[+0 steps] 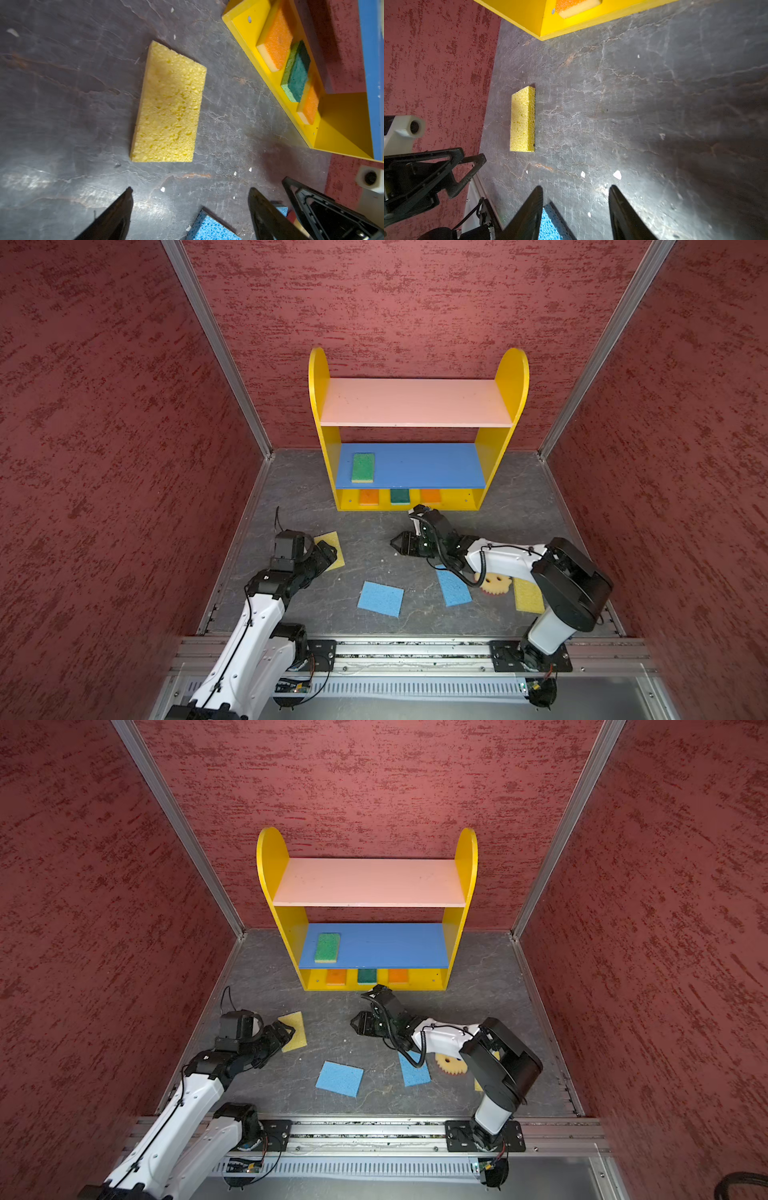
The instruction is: Place and organize the cleaning sponges onto the shelf
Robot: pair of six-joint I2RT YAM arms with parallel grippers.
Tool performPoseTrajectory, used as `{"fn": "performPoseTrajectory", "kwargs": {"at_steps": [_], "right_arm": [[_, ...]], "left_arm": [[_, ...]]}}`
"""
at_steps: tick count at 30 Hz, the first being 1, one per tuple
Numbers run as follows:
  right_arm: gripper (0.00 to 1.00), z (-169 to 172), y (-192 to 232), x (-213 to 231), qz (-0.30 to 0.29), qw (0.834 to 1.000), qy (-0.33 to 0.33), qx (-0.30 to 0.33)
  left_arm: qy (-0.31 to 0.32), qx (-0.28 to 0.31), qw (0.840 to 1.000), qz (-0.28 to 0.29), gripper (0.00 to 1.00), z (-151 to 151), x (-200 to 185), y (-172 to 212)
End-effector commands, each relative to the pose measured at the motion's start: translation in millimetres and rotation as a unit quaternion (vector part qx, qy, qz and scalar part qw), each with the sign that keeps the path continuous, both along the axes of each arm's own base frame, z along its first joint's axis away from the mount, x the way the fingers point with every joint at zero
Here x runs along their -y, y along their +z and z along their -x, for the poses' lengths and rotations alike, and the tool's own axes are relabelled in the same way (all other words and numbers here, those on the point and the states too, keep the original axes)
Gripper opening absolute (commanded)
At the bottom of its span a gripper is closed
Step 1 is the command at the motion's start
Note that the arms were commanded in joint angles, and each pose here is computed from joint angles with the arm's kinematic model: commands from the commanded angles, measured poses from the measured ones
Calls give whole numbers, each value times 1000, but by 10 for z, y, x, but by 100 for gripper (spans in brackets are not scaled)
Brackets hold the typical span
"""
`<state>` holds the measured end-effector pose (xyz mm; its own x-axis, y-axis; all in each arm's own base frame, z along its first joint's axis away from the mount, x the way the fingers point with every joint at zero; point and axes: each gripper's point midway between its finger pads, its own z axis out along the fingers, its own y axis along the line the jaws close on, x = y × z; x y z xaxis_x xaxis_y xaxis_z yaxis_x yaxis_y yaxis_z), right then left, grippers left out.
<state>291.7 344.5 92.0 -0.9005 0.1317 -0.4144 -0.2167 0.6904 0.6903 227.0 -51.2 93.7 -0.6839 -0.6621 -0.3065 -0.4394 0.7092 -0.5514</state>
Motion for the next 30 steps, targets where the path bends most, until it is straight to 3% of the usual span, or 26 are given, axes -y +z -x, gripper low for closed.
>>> {"fn": "performPoseTrajectory", "kwargs": {"at_steps": [1,15,24,30], "right_arm": [[52,-37,-43,20,35,999,4,9],[53,6,-159,-66,97,994,41,23],[53,-16,-216,-434,75,995,69,15],[53,-32,-386,-751,68,993,92,-4]], "left_arm": [[-9,-11,1000,-13,87,38,-46,-78],[1,-27,1000,-9,87,-44,-115,-229],[5,-40,999,-2,84,-113,-124,-415],[5,-42,999,3,67,-125,-121,-526]]}}
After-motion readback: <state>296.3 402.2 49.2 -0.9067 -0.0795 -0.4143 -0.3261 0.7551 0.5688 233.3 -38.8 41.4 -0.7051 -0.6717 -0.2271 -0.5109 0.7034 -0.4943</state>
